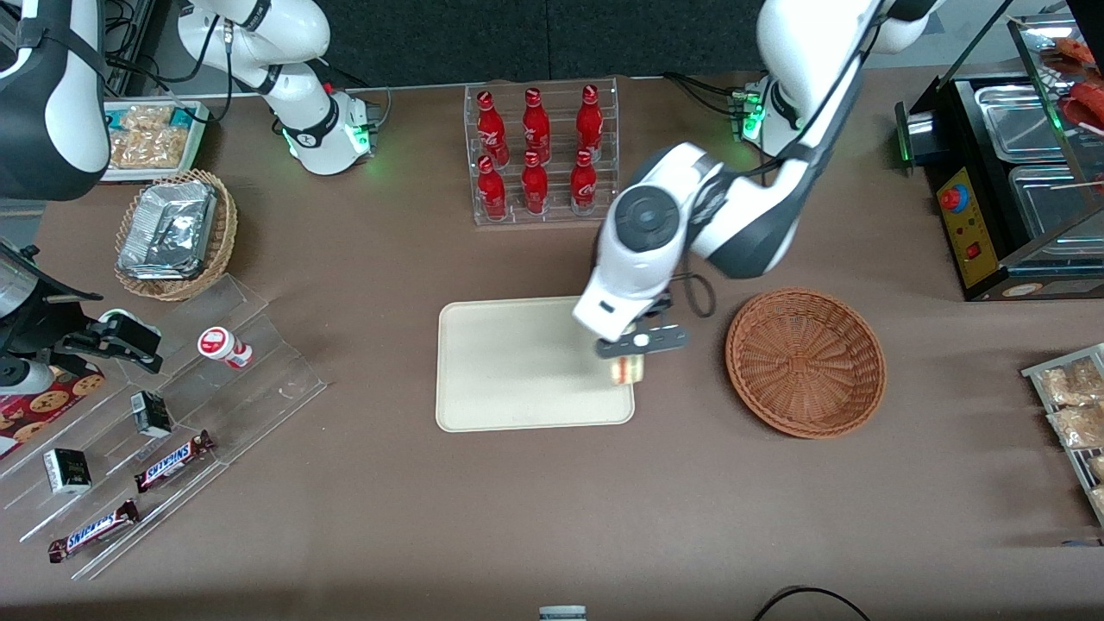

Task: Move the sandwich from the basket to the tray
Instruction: 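Lift the sandwich and carry it over the cream tray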

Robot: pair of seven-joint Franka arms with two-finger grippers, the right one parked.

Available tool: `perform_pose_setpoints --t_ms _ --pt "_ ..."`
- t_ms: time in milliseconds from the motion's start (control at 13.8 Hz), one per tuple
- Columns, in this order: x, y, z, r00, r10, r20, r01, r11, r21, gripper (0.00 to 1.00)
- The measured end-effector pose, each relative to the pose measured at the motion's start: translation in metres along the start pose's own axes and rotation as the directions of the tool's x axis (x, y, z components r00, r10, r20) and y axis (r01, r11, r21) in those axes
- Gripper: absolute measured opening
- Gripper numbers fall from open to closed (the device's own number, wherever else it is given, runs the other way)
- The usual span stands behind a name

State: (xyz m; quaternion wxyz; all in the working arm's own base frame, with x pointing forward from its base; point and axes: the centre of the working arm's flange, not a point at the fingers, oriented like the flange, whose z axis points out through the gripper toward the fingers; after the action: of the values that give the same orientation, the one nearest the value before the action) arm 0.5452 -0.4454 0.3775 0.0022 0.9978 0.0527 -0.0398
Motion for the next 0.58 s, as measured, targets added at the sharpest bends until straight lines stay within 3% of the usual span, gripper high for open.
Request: perform_pose_setpoints --t_ms 580 --pt "-0.021 0.087 0.077 0.996 0.082 0.042 -0.081 0.996 -0.029 0.25"
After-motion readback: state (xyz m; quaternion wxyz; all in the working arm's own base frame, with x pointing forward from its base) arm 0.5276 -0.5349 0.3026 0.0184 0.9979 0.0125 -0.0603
